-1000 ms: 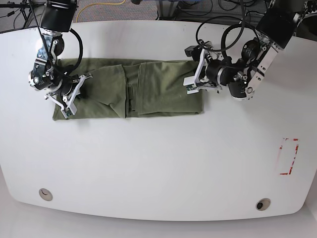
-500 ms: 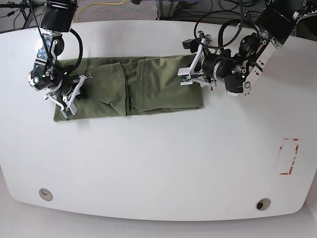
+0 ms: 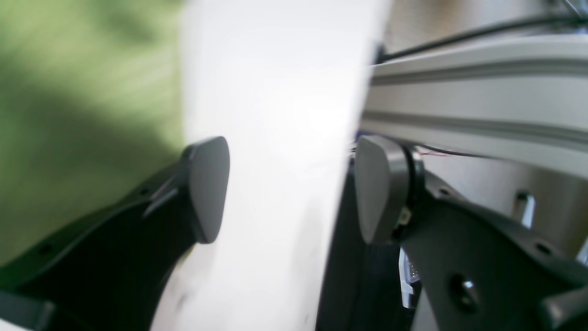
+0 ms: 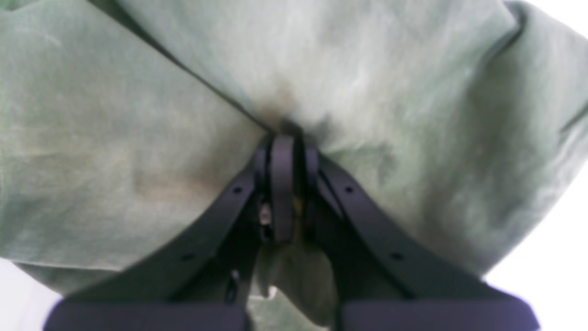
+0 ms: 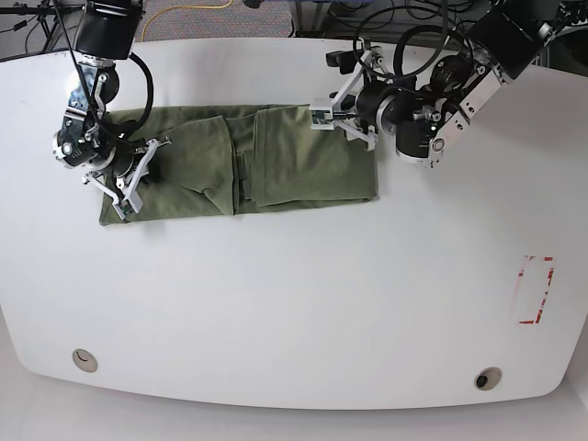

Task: Fold the T-shirt properly
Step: 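Grasp the folded end of the strip with the left gripper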

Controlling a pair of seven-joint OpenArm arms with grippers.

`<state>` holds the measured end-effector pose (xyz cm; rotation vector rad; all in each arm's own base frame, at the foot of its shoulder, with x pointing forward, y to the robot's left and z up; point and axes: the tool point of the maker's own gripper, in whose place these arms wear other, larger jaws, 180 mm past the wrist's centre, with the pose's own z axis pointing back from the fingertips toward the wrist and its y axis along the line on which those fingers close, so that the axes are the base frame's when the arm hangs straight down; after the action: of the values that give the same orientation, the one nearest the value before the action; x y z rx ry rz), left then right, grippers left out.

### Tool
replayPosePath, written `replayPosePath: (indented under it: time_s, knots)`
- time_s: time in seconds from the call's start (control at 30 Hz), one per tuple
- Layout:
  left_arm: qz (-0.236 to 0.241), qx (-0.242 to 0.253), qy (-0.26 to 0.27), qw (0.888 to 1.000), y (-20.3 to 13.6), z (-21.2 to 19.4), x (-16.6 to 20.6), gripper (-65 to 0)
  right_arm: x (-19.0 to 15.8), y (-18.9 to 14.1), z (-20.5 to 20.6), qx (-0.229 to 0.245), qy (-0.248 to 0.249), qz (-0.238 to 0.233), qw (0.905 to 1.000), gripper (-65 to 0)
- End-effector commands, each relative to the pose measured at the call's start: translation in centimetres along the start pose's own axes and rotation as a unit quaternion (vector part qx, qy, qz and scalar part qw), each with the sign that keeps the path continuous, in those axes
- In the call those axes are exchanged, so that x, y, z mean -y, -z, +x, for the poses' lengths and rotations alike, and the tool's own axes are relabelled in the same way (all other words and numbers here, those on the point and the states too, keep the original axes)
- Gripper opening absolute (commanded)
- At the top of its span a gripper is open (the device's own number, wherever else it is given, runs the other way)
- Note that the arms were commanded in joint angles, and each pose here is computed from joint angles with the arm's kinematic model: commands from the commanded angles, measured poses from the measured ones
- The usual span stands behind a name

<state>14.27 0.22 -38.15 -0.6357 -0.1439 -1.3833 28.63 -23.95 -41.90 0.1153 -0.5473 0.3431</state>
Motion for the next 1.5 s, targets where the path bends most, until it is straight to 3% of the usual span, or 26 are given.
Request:
replayPosePath:
  time_s: [0.0, 0.2, 0.37, 0.57, 0.8, 0.9, 1.03, 1.1, 1.47]
  knots:
    - [-0.009, 0.038, 0.034, 0.999, -1.3, 2.2, 0.0, -26.0, 0.9, -0.6, 1.0, 0.012, -0.006, -0.012, 0.9998, -62.0]
    - [0.001, 0.082, 0.027, 0.996, -4.0, 3.8, -1.6, -26.0, 0.9, -0.6, 1.0, 0.012, -0.006, -0.012, 0.9998, -62.0]
    - [0.073, 0.116, -0.012, 0.991, -7.9, 3.3, -5.5, -26.0, 0.9, -0.6, 1.0, 0.012, -0.006, -0.012, 0.9998, -62.0]
    - [0.161, 0.145, -0.110, 0.970, -11.4, 1.7, -9.8, -26.0, 0.7, -0.6, 1.0, 0.012, -0.005, -0.011, 0.9999, -62.1]
    - [0.197, 0.145, -0.187, 0.951, -11.2, -0.1, -11.8, -26.1, 0.5, -0.4, 1.1, 0.017, 0.004, -0.009, 0.9998, -62.1]
    - [0.210, 0.141, -0.202, 0.946, -10.7, -0.7, -12.0, -31.5, 0.5, -0.4, 1.1, 0.017, 0.004, -0.009, 0.9998, -62.1]
    - [0.227, 0.133, -0.214, 0.941, -9.3, -1.4, -12.1, -53.9, 0.2, -0.3, 1.1, 0.018, 0.006, -0.006, 0.9998, -62.1]
    - [0.233, 0.132, -0.217, 0.939, -8.6, -1.7, -12.1, -59.7, -0.2, -0.1, 1.2, 0.020, 0.009, -0.002, 0.9998, -62.1]
    - [0.223, 0.116, -0.238, 0.938, -6.3, -3.1, -11.3, -60.1, -0.5, 0.0, 1.2, 0.022, 0.011, 0.001, 0.9997, -62.1]
